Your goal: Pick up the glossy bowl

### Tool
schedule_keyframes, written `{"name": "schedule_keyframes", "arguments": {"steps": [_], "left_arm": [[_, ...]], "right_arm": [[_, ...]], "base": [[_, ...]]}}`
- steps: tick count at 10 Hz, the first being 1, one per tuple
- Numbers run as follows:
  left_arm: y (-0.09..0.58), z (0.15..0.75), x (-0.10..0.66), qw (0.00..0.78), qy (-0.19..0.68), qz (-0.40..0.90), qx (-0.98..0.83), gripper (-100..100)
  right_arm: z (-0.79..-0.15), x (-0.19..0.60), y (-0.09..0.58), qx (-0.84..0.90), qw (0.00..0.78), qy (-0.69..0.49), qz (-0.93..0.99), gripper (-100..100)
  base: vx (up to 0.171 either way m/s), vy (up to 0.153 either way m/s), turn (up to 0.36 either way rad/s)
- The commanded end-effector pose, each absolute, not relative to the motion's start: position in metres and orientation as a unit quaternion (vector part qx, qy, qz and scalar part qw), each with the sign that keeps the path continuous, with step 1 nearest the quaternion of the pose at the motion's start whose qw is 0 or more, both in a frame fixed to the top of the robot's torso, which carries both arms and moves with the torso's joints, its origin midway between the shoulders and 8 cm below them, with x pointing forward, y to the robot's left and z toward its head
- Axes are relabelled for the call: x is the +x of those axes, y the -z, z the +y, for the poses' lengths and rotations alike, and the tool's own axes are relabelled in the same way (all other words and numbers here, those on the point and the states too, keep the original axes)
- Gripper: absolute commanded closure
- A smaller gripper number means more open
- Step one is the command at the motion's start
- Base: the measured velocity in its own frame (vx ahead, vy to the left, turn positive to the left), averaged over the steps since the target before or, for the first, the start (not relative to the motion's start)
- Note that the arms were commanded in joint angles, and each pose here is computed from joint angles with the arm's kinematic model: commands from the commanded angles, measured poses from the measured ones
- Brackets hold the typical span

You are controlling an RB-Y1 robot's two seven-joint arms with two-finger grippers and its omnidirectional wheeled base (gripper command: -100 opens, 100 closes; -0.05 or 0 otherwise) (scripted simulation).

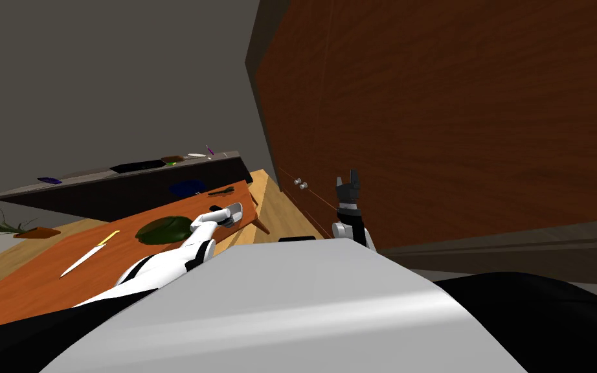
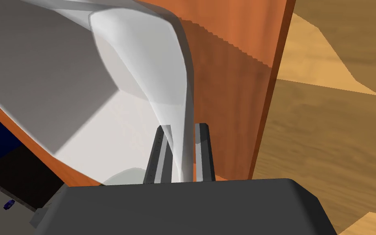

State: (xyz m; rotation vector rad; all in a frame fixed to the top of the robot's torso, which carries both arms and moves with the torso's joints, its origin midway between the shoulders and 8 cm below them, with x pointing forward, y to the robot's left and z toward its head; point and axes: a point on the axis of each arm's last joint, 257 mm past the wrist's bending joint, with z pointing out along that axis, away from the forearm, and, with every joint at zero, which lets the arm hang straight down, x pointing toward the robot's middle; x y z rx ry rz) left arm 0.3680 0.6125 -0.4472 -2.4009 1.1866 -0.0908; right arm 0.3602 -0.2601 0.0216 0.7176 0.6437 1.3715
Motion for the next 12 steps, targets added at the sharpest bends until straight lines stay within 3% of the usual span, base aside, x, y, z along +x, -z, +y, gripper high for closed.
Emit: {"name": "schedule_keyframes", "arguments": {"steps": [1, 3, 4, 5, 9, 11, 12], "left_arm": [[0.447, 0.613, 0.368, 0.229, 0.033, 0.431, -0.872, 100], [0.447, 0.613, 0.368, 0.229, 0.034, 0.431, -0.872, 100], [0.447, 0.612, 0.368, 0.229, 0.033, 0.431, -0.872, 0], [0.469, 0.584, 0.355, 0.208, 0.009, 0.465, -0.860, 100], [0.473, 0.550, 0.368, 0.208, 0.010, 0.510, -0.835, 100], [0.464, 0.549, 0.379, 0.217, 0.020, 0.513, -0.830, 100], [0.488, 0.516, 0.363, 0.193, -0.002, 0.547, -0.815, 100]], "right_arm": [[-0.260, 0.360, -0.022, 0.318, 0.669, -0.608, 0.285, 0], [-0.260, 0.360, -0.022, 0.318, 0.669, -0.608, 0.285, 0], [-0.260, 0.360, -0.022, 0.318, 0.669, -0.608, 0.285, 0], [-0.260, 0.360, -0.022, 0.318, 0.669, -0.608, 0.285, 0], [-0.260, 0.360, -0.022, 0.318, 0.669, -0.608, 0.286, 0], [-0.260, 0.360, -0.022, 0.318, 0.669, -0.608, 0.285, 0], [-0.260, 0.360, -0.022, 0.318, 0.669, -0.608, 0.285, 0]], "base": [[0.000, 0.000, 0.000], [0.000, 0.000, 0.000], [0.000, 0.000, 0.000], [0.067, 0.056, 0.283], [0.113, 0.056, 0.352], [0.009, 0.012, 0.004], [0.108, 0.057, 0.313]]}}
